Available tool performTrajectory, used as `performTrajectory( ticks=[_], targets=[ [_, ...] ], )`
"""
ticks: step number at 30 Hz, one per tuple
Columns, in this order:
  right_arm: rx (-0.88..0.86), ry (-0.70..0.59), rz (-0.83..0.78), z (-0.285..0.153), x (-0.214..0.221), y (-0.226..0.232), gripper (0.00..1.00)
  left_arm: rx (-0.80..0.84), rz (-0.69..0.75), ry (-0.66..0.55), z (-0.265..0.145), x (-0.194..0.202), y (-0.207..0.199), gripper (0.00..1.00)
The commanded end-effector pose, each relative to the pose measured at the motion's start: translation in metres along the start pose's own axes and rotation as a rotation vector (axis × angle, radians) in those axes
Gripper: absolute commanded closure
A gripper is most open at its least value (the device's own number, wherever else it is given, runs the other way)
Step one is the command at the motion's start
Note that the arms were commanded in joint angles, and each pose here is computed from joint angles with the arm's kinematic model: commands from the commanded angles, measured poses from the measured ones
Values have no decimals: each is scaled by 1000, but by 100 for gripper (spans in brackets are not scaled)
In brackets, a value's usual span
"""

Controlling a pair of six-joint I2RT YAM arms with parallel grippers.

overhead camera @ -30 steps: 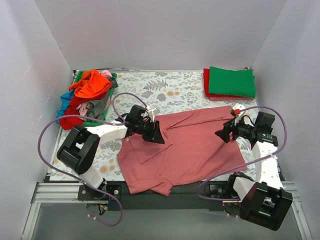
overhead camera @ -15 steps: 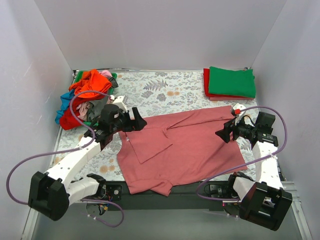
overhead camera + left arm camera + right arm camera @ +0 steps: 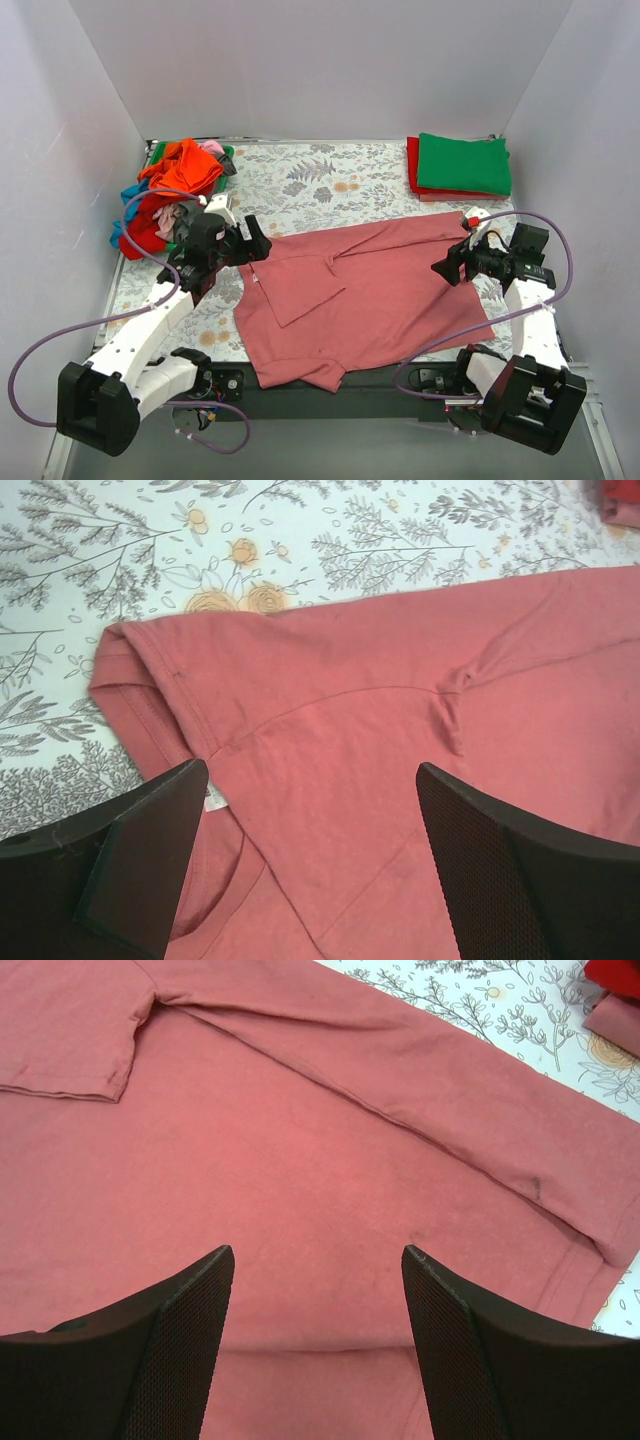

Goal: Fold and stack the t-shirts
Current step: Fold the tshirt

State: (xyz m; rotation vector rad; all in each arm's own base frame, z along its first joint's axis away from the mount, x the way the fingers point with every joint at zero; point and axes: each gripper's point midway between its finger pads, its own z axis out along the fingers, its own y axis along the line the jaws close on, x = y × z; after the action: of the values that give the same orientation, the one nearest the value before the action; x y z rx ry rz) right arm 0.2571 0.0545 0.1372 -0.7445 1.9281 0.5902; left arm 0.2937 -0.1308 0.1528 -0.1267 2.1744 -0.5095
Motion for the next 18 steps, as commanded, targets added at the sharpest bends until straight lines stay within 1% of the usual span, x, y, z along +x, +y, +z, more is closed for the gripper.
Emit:
performTrajectory(
  ticks=[1, 9, 12, 18],
  targets=[
    [11, 8, -4, 1, 4, -5, 25, -61, 20, -35, -4, -1, 16, 15],
    [21, 30, 12, 3, 9, -11, 25, -72, 22, -68, -10, -3, 20, 14],
    [28, 36, 14, 3, 10, -12, 25, -78, 19, -73, -11, -3, 21, 12],
    [36, 43, 20, 3, 11, -15, 25, -81, 19, -72, -10, -3, 22, 11]
  ],
)
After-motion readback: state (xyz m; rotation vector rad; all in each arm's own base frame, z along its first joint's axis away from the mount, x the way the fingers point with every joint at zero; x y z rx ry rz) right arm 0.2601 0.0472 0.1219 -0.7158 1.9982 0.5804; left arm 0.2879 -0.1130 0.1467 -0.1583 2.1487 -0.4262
